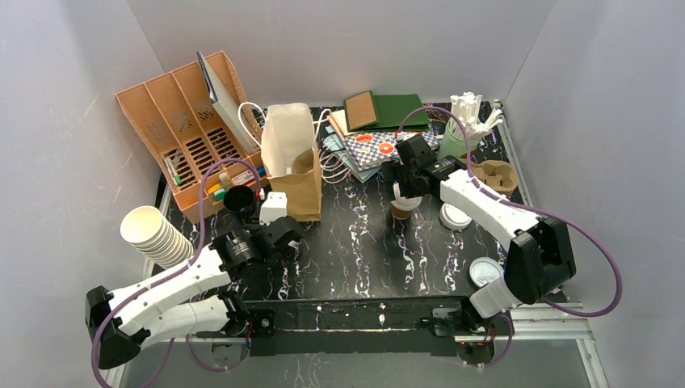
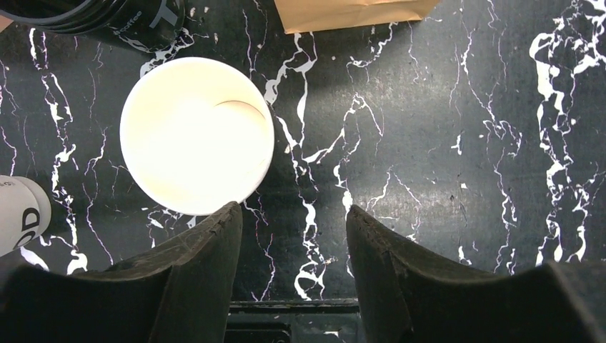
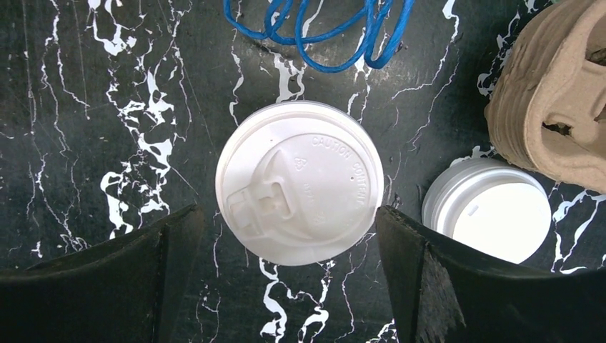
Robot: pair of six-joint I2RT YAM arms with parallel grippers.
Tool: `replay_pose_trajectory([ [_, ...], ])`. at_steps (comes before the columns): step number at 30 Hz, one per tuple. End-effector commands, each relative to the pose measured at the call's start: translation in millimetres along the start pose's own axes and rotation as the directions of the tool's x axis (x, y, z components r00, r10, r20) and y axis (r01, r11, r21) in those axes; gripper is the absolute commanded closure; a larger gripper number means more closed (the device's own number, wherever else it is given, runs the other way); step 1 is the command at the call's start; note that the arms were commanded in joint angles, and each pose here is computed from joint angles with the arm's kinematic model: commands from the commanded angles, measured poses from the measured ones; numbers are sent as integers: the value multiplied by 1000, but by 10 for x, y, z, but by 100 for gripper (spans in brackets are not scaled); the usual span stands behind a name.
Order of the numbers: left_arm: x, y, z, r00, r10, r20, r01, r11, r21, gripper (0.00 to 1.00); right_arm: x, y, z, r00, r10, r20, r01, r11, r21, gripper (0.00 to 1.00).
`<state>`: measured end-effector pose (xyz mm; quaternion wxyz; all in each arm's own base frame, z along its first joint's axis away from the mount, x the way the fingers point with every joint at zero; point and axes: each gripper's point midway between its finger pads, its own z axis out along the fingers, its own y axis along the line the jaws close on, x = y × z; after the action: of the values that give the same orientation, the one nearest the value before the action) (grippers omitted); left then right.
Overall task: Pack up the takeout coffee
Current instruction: Move the coffee cup to the center of the board, then pick up the coffee cup from the center of the board.
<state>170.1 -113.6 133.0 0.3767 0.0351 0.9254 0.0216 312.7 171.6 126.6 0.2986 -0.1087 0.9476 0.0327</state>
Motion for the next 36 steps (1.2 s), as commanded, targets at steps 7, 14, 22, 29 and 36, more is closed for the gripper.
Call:
replay_pose_trajectory([
  [7,-105,164,177,993,-57,103,69,990,-123,53,-336,3,-535,986,35,165,-25,998,-64,2],
  [14,-128,158,447,996,-77,53,82,991,-107,58,-332,-46,-791,976,57,210,-41,996,-80,2],
  [22,-57,202,569,996,-89,-8,87,984,-155,60,65,-304,-858,942,273,193,-280,960,9,2],
  [29,-35,130,594,997,-64,-47,57,989,-136,86,386,-296,-813,920,356,165,-357,934,-26,2],
  [36,-62,-136,410,991,-70,-113,74,997,27,100,797,-544,-713,850,505,148,-522,844,124,2],
])
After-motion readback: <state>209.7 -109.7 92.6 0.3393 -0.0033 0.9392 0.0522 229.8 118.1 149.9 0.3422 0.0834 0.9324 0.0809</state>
